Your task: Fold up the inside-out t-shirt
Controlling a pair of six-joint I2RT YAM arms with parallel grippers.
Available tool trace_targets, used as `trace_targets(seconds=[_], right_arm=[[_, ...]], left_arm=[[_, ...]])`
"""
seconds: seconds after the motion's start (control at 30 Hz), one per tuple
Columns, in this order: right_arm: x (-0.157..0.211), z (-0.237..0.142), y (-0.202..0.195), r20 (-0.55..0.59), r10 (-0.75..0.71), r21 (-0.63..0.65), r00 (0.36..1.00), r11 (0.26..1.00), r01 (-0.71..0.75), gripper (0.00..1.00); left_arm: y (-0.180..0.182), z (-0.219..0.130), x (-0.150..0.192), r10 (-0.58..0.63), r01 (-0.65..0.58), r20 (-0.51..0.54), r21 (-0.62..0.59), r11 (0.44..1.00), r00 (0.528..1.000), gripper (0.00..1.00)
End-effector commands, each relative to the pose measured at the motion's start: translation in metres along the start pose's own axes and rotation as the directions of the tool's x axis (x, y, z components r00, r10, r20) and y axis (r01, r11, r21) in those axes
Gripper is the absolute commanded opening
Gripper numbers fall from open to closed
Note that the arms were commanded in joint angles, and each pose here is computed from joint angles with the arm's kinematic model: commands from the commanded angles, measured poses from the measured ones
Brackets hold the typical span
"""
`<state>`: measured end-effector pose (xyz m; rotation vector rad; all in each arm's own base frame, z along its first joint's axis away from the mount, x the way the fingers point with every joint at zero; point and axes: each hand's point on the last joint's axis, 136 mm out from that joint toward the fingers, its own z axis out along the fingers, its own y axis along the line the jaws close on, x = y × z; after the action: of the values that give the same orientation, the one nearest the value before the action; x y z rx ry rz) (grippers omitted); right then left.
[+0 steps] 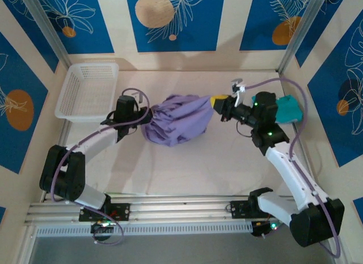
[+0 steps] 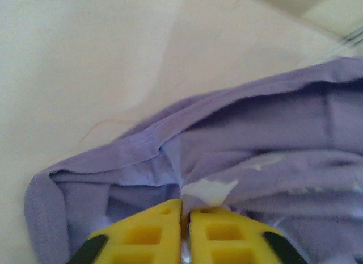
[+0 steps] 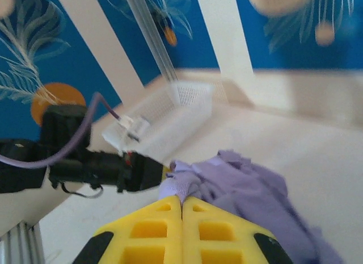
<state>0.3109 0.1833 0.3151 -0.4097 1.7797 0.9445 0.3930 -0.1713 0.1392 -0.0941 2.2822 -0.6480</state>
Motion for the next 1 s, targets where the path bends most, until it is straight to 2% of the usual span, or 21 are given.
trace_targets(seconds=[0.0,0.07,0.2,0.27,0.37,0.43,0.57,0.67,0.77,0.87,0.97], right_arm=[[0.048,0.007,-0.022,-0.08,0.116,0.047,0.99,0.993,-0.112,0.0],[0.069,0.007,-0.03,-0.116,0.159,0.071,0.98,0.986,-0.152,0.0],[0.092,0.005,-0.039,-0.162,0.195,0.115,0.967,0.977,-0.178,0.0],[0.095,0.004,-0.042,-0.163,0.197,0.127,0.967,0.976,-0.177,0.0],[0.094,0.003,-0.042,-0.162,0.193,0.129,0.968,0.976,-0.173,0.0],[0.093,0.003,-0.042,-0.159,0.192,0.133,0.968,0.976,-0.172,0.0],[0.092,0.001,-0.041,-0.155,0.191,0.136,0.969,0.976,-0.17,0.0],[0.089,-0.001,-0.04,-0.151,0.185,0.136,0.971,0.977,-0.165,0.0],[0.089,-0.002,-0.04,-0.15,0.182,0.138,0.972,0.977,-0.161,0.0],[0.09,-0.003,-0.042,-0.153,0.183,0.145,0.971,0.976,-0.161,0.0],[0.09,-0.006,-0.044,-0.155,0.17,0.165,0.973,0.976,-0.144,0.0]], left_arm=[[0.032,-0.002,0.025,0.041,-0.047,-0.048,-0.14,0.989,0.998,0.29],[0.032,-0.008,0.031,0.085,-0.091,-0.049,-0.153,0.984,0.995,0.45],[-0.005,-0.017,0.043,0.255,-0.259,-0.049,-0.091,0.962,0.966,0.56],[-0.038,-0.018,0.051,0.374,-0.375,-0.039,-0.011,0.927,0.927,0.59],[-0.064,-0.009,0.061,0.461,-0.458,-0.063,0.057,0.887,0.885,0.61],[-0.066,0.002,0.063,0.473,-0.47,-0.11,0.053,0.881,0.874,0.61],[-0.054,0.033,0.062,0.485,-0.5,-0.197,-0.027,0.866,0.852,0.58],[-0.043,0.052,0.058,0.496,-0.529,-0.245,-0.092,0.844,0.833,0.52],[-0.04,0.066,0.056,0.499,-0.538,-0.264,-0.102,0.836,0.825,0.43],[-0.041,0.072,0.047,0.487,-0.524,-0.25,-0.105,0.845,0.837,0.25],[-0.052,0.065,0.027,0.485,-0.509,-0.194,-0.1,0.855,0.853,0.06]])
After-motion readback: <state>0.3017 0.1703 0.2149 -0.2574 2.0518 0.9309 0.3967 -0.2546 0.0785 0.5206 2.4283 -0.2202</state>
